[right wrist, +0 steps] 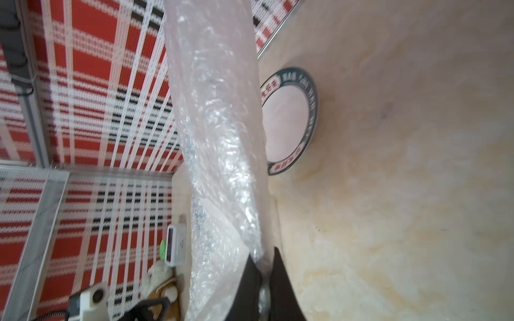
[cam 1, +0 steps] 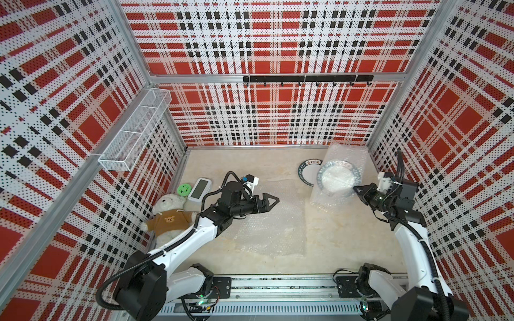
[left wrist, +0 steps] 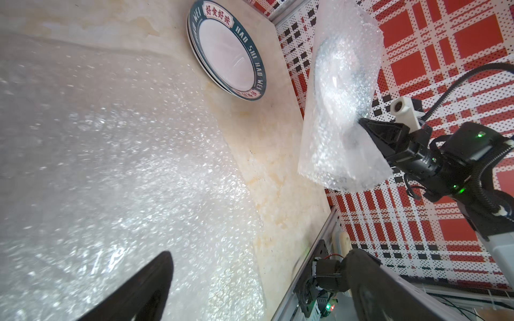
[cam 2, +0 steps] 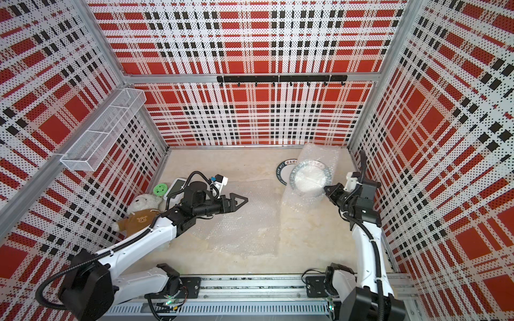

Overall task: Unpack dinner plates from bubble wrap
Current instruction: Place the bubble wrap at the center of the board.

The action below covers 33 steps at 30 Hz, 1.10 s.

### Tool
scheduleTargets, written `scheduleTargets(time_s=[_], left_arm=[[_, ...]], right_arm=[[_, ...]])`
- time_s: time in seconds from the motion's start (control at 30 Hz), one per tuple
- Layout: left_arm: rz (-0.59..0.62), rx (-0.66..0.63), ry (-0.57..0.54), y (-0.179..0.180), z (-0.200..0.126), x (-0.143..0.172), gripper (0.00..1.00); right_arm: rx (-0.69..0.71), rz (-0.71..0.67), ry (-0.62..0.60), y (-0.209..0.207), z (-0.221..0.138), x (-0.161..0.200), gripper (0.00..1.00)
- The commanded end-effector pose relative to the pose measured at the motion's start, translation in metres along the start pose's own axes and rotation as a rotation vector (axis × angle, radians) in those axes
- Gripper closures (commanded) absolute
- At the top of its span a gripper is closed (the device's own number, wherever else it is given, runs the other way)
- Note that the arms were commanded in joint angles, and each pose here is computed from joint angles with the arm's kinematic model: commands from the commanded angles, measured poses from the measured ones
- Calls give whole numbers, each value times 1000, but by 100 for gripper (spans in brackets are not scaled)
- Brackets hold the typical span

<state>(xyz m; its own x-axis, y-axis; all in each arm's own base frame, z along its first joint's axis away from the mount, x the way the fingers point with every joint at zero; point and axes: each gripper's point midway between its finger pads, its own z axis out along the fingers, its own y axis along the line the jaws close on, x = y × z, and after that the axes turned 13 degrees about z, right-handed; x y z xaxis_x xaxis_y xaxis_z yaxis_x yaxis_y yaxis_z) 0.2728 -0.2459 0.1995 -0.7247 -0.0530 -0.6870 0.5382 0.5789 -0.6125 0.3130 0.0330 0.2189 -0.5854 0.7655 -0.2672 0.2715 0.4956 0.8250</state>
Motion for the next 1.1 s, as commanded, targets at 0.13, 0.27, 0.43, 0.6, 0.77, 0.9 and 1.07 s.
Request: scheduleTargets(time_s=[0.13,0.27,0.43,0.6,0.77,0.9,1.07], left_arm=[[67,-26,35,-10,-35,9,1],[61,-14,35,-16,-48,24,1],[8,-33,62,-10,-58,47,1],[-26,-22,59,-8,-54,49,1],[-49,-4,86,-6,-44,53,8],[-60,6,108,-4,-35,55,20],[-66,16,112,-5,-27,55,39]], right_arm=[[-101,-124,280,46,36,96,100],[-74,-140,393,32,70,138,100],[-42,-80,426,4,103,162,100],[13,-81,422,-22,123,166,100],[55,-88,437,-40,133,171,90],[143,-137,372,-49,125,158,57],[167,-247,300,-24,104,138,37]])
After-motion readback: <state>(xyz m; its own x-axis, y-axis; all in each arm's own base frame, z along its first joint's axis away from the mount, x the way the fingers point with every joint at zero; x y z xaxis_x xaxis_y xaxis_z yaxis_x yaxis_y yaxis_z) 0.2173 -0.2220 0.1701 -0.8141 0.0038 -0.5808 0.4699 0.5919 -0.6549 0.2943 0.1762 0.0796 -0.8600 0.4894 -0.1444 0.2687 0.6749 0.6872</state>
